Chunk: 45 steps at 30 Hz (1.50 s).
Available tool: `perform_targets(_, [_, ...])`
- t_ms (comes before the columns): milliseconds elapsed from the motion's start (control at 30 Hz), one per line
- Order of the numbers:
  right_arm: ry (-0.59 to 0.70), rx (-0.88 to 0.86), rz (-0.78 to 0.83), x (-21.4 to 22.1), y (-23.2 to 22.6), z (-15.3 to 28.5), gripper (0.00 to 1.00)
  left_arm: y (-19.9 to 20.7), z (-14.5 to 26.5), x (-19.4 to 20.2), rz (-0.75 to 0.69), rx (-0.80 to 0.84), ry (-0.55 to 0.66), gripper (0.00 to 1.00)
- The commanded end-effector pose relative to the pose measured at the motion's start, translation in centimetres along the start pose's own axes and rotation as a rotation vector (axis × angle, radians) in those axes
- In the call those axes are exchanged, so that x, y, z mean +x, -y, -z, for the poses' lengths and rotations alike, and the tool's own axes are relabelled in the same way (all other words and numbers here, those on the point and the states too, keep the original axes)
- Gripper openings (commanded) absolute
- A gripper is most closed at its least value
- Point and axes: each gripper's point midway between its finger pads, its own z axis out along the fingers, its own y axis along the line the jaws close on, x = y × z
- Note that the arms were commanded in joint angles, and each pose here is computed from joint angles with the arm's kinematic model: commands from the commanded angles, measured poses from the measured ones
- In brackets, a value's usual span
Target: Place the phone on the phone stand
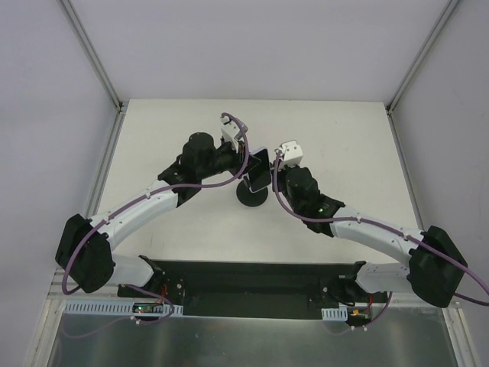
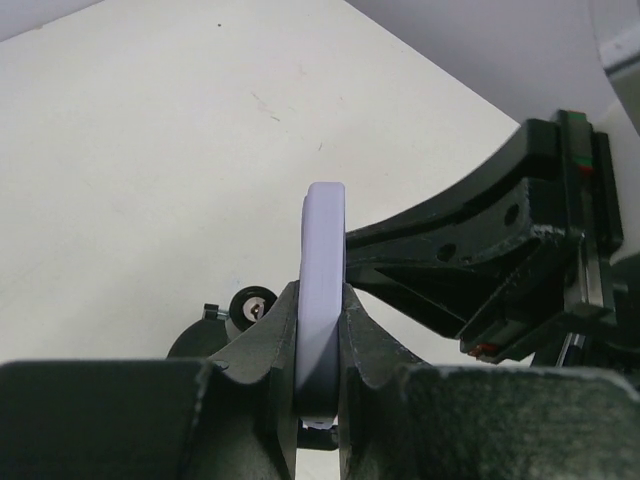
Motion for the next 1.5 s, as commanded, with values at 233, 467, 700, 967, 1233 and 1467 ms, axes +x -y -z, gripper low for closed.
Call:
perform_targets(233, [0.173,0.245,-0.087,-5.1,0.8,4.0,0.00,-11.3,1.4,7.1,-0.048,-0.550,-0.253,0.00])
perform_targets(467, [0.205,0.254,-0.004,-6.4,0.1,4.7,0.00,-11.8,1.8,9.5,-0.118,-0.613,-0.318,0.00])
perform_targets(700, [0.226,0.259,0.122,-7.4,0.5,5.3,0.00,-14.0,3.2,11.4,-0.271,-0.732,-0.388,0.00])
perform_targets(967, [0.192,0.223,0.043,-6.0,-0.7,6.3,0.00,-12.1,1.3,10.7,-0.234,-0.608,-0.312,0.00])
perform_targets(1233, [0.021,-0.129,0.049,-4.1,0.5,4.6,0.25,-7.4,2.3,7.3,-0.114,-0.391,-0.230,0.00])
perform_targets(1467, [-0.107,-0.565,0.076,-2.5,-3.2,4.4,0.66,-2.9,3.6,4.3,-0.041,-0.168,-0.176,0.00])
